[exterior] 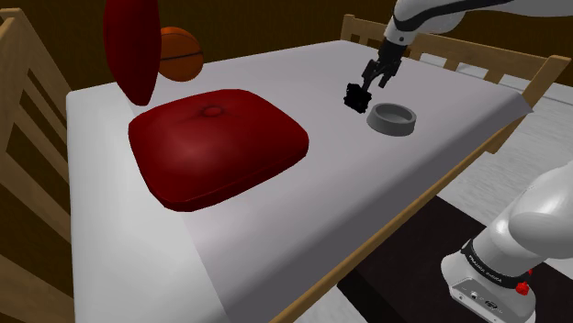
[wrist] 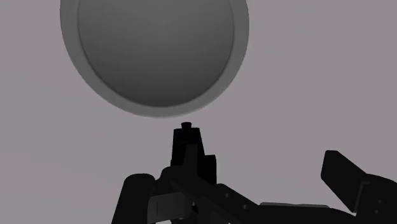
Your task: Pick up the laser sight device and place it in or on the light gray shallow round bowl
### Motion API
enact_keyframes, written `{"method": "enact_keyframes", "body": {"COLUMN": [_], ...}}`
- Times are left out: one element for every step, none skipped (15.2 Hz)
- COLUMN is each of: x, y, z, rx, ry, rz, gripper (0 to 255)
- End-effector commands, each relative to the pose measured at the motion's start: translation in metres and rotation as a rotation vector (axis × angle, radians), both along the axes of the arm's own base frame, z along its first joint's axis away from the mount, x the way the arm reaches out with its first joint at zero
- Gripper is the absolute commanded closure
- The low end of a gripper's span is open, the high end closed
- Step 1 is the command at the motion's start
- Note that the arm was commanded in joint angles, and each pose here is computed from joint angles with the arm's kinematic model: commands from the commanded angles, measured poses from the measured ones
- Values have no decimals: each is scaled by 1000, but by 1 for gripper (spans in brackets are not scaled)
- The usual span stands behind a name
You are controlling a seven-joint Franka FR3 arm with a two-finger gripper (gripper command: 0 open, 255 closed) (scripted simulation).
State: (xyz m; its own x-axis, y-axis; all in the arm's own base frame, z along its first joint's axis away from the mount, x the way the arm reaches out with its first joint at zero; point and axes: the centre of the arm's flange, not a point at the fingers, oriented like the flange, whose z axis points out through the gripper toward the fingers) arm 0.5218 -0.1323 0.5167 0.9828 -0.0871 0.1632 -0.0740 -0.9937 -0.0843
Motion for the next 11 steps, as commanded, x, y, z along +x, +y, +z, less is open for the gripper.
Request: {"method": "enact_keyframes", "body": {"x": [22, 32, 42, 53, 63, 74, 79, 80, 81, 82, 83], "y": [-12, -19, -25, -31, -37, -43, -46, -46, -45, -45, -45], "z": [-9, -13, -17, -21, -25, -28, -30, -35, -41, -46, -51], "rx": [-4, -6, -7, -9, -11, -13, -13, -13, -13, -13, -13], "ry": [-7, -11, -14, -17, -21, -24, -25, -25, -25, -25, -25], "rz": [8, 11, 14, 18, 21, 24, 26, 26, 26, 26, 26], "gripper": [0, 0, 0, 0, 0, 0, 0, 0, 0, 0, 0]}}
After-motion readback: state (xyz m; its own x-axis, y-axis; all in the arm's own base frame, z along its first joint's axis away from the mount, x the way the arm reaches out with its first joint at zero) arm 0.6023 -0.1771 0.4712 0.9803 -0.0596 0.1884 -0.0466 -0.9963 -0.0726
